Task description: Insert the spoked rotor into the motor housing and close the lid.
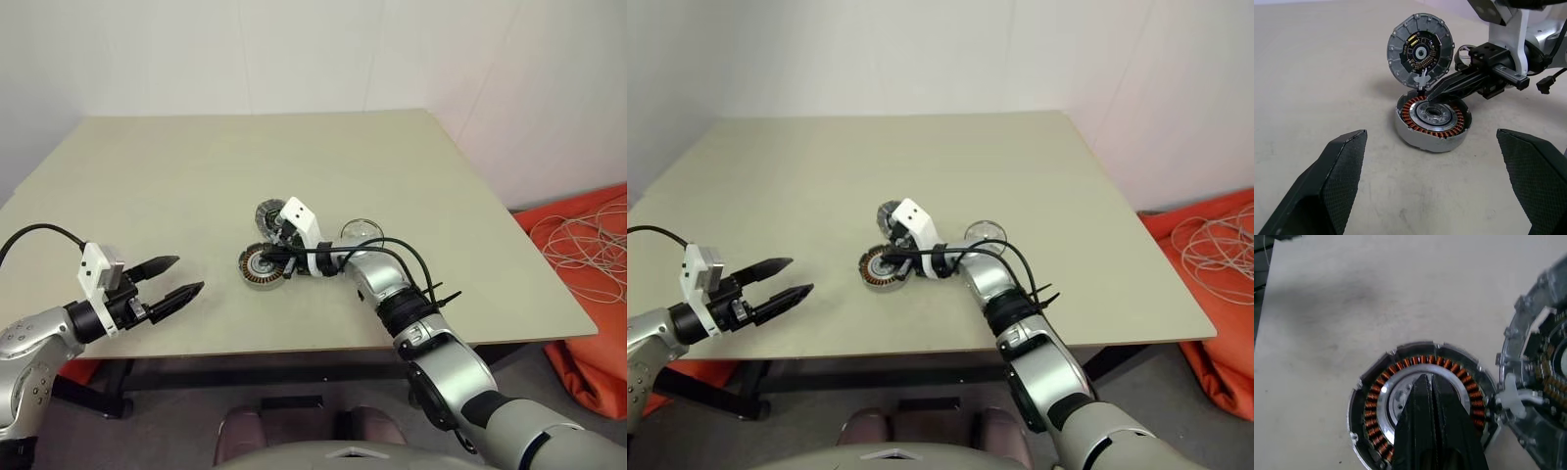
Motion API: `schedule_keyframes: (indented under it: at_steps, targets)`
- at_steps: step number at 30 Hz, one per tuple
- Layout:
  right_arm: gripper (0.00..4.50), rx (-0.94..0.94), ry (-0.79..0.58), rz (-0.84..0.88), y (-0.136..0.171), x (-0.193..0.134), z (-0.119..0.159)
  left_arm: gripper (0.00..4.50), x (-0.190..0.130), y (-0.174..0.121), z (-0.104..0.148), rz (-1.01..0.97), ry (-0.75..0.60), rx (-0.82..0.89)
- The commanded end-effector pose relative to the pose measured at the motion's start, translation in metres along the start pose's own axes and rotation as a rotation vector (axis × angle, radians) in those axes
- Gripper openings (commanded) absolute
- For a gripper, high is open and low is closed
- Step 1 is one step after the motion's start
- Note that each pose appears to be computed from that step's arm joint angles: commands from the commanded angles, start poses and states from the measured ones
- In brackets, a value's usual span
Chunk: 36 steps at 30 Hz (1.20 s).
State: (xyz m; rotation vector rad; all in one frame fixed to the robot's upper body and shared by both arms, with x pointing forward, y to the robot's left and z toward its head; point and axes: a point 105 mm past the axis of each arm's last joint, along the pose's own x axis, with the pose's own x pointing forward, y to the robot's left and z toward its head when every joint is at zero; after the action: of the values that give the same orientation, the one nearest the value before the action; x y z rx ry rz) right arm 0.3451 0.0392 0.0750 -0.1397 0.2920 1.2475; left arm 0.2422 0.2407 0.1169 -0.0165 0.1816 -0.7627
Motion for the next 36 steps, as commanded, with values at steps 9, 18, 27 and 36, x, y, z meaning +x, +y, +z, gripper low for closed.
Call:
schedule_keyframes:
  at_steps: [9,18,27,36]
  targets:
    - [0.05,-0.034,-0.077,0.014,0.009,0.010,0.026,4.50,-0.005,0.002,0.015,-0.010,-0.002,0.040]
    - [0.05,-0.002,0.068,-0.017,0.000,0.010,-0.013,4.50,-0.007,0.001,0.015,-0.004,0.001,0.035]
    - [0.05,0.078,-0.154,-0.058,-0.008,0.007,0.033,4.50,-0.006,0.000,0.014,-0.004,-0.003,0.032]
    - [0.05,-0.052,0.017,-0.036,-0.004,0.006,0.000,4.50,-0.005,0.000,0.015,-0.009,-0.001,0.033]
